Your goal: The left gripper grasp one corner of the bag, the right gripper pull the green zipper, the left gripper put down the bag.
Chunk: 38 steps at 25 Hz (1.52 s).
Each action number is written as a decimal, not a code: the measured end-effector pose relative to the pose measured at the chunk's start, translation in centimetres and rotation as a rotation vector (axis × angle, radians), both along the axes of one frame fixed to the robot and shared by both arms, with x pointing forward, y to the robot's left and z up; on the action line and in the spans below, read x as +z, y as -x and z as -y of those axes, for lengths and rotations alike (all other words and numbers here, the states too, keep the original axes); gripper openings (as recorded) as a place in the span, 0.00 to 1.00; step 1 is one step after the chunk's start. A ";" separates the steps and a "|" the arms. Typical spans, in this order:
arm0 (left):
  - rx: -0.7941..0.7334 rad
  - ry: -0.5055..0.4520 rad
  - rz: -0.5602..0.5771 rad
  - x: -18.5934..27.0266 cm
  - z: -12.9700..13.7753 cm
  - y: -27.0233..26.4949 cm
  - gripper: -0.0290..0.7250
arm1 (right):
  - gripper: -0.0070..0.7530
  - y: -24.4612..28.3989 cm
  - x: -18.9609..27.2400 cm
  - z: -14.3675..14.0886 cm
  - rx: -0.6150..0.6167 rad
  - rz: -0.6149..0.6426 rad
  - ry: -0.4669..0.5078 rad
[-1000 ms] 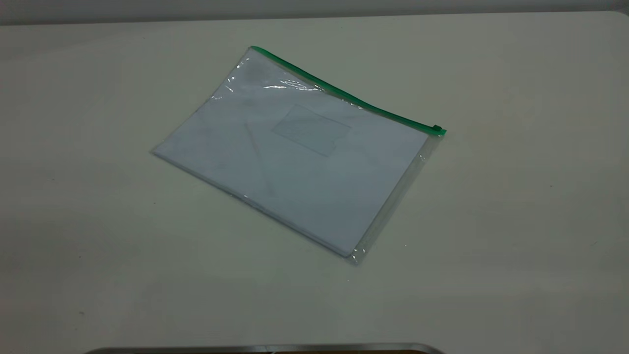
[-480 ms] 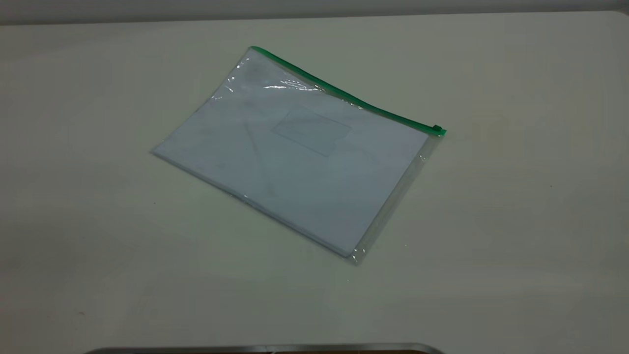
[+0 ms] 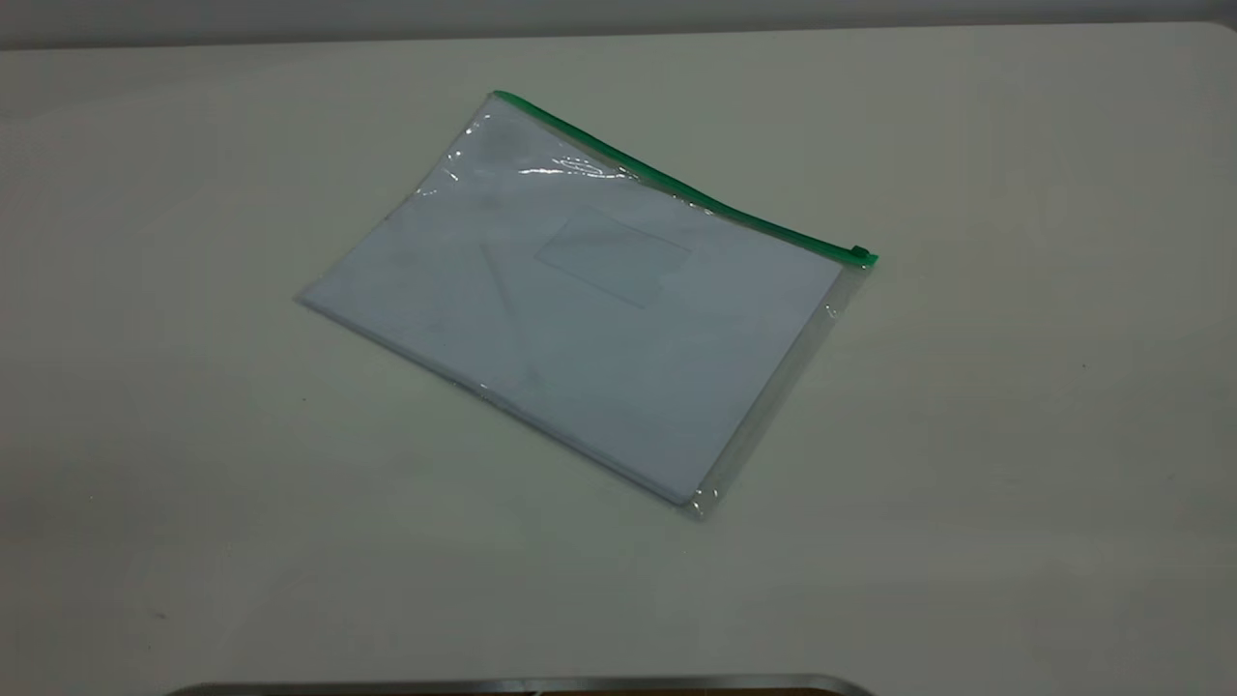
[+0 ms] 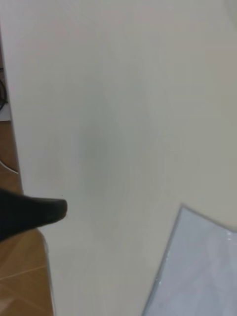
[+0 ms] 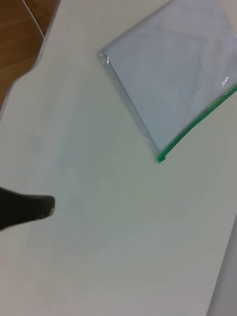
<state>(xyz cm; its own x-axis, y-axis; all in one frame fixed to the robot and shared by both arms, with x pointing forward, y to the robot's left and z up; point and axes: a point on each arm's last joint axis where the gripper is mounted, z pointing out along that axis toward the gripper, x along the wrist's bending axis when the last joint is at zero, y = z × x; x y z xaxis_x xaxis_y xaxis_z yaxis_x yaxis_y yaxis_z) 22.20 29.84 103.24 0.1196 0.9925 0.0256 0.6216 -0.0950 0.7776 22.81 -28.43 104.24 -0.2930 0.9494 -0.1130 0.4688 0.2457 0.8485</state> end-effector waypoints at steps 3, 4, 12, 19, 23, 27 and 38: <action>0.000 0.001 -0.001 0.0 0.0 0.0 0.82 | 0.77 0.0 0.0 0.0 0.000 0.000 0.000; 0.000 0.001 -0.001 0.0 0.0 0.0 0.82 | 0.77 0.0 0.0 0.0 0.000 0.000 0.000; 0.001 0.001 -0.002 0.0 0.0 0.0 0.82 | 0.77 0.0 0.0 0.0 0.000 0.000 0.000; 0.002 0.002 -0.003 0.0 0.0 0.0 0.82 | 0.77 0.0 0.0 0.0 -0.003 0.001 0.000; 0.003 0.004 -0.003 0.0 0.0 0.0 0.82 | 0.77 0.0 0.0 0.0 -0.018 0.001 0.000; 0.003 0.004 -0.003 0.0 0.0 0.0 0.82 | 0.77 0.0 0.0 0.0 -0.020 0.001 0.000; 0.003 0.004 -0.003 0.0 0.0 0.0 0.82 | 0.77 -0.1 0.0 0.3 -0.069 -0.006 -0.019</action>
